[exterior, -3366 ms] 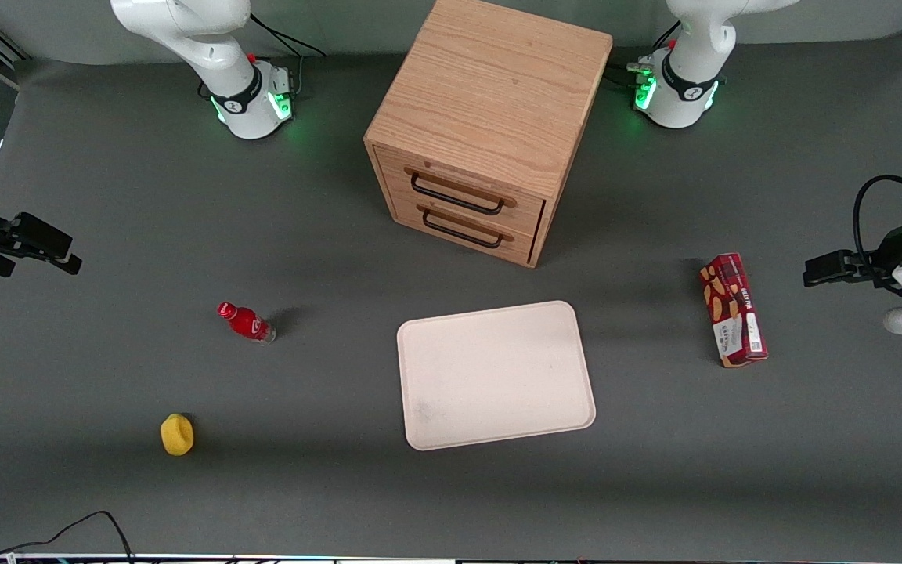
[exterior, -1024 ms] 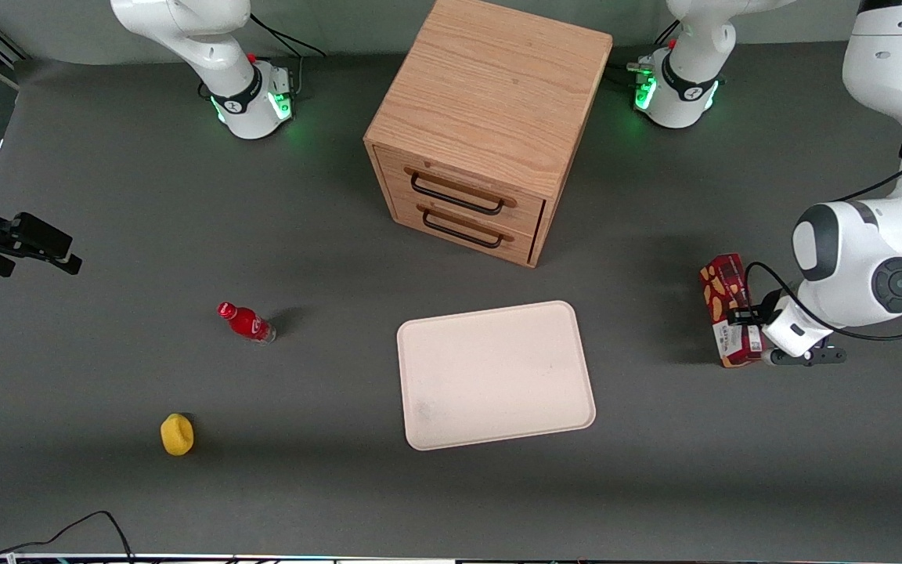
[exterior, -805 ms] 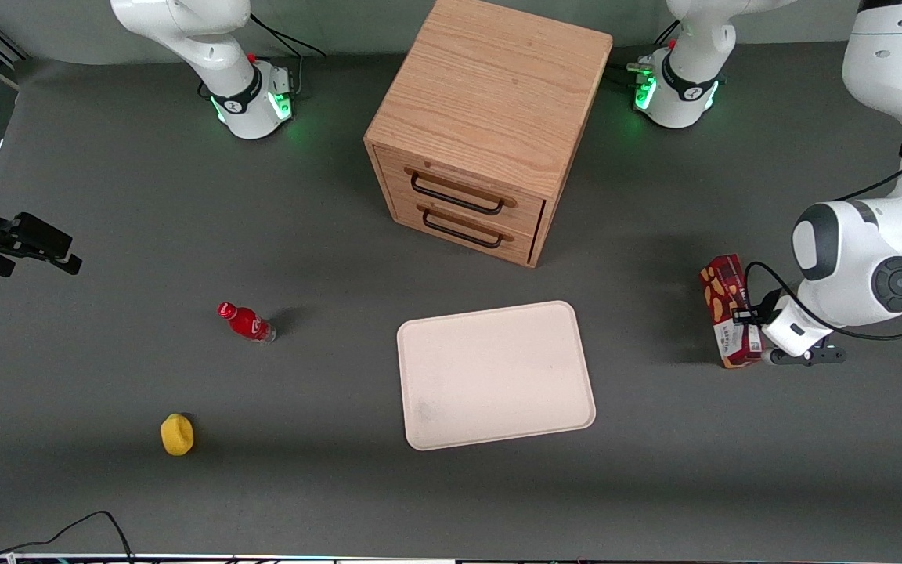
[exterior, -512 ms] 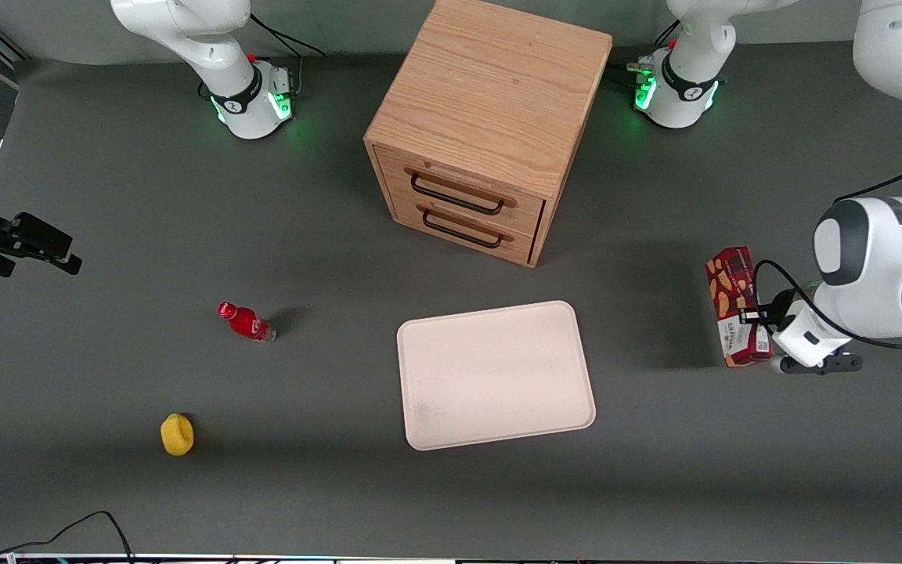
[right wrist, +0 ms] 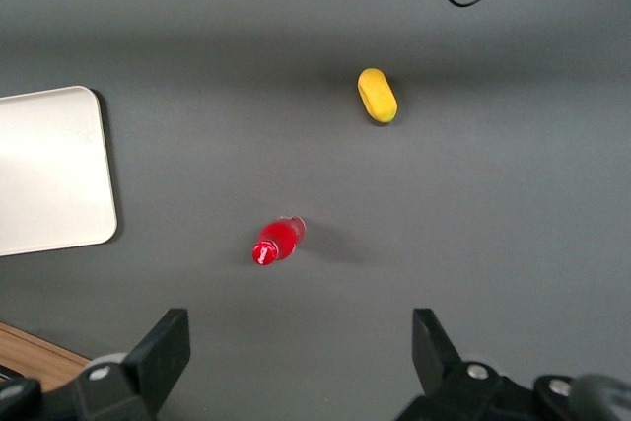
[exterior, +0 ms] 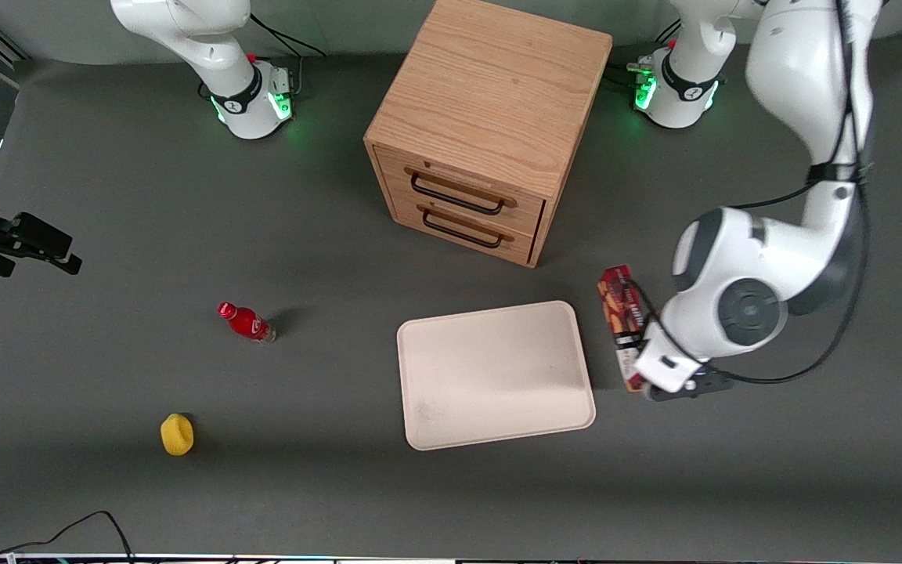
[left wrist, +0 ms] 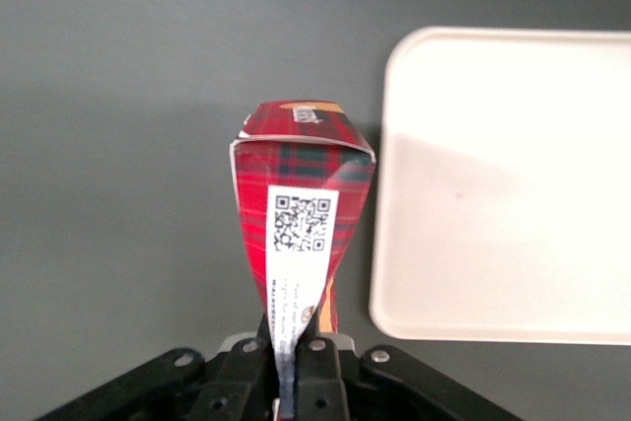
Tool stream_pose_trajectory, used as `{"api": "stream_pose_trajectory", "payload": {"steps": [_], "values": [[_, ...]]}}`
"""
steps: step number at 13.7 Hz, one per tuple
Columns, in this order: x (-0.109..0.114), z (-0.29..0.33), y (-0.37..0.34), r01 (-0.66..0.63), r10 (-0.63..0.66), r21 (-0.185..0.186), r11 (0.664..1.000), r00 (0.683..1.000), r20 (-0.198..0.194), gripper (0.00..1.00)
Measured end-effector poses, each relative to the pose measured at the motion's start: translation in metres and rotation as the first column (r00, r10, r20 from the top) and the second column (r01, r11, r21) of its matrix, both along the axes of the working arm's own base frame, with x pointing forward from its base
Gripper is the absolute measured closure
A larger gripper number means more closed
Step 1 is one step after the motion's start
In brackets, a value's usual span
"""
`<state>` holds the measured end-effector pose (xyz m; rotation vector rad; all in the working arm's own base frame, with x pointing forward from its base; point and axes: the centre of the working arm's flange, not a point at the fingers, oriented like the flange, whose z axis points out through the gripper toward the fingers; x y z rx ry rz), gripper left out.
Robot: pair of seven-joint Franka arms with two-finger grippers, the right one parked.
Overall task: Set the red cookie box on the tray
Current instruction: 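Lift the box and carry it over the white tray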
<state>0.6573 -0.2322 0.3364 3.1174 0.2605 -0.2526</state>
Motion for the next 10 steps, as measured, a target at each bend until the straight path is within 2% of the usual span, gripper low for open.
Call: {"api": "stream_pose_trajectory", "payload": {"steps": [2,5,8,10], "values": [[-0.003,-0.025,-0.033,0.007,-0.007,0.003,1.0,1.0,-0.008,0.92],[-0.002,-0.055,-0.066,-0.01,0.011,-0.024,1.0,0.998,0.057,0.92],[-0.004,-0.069,-0.078,-0.006,0.008,-0.028,1.0,0.998,0.063,0.92],[-0.003,-0.073,-0.083,-0.003,0.006,-0.038,0.999,0.997,0.082,0.92]]}}
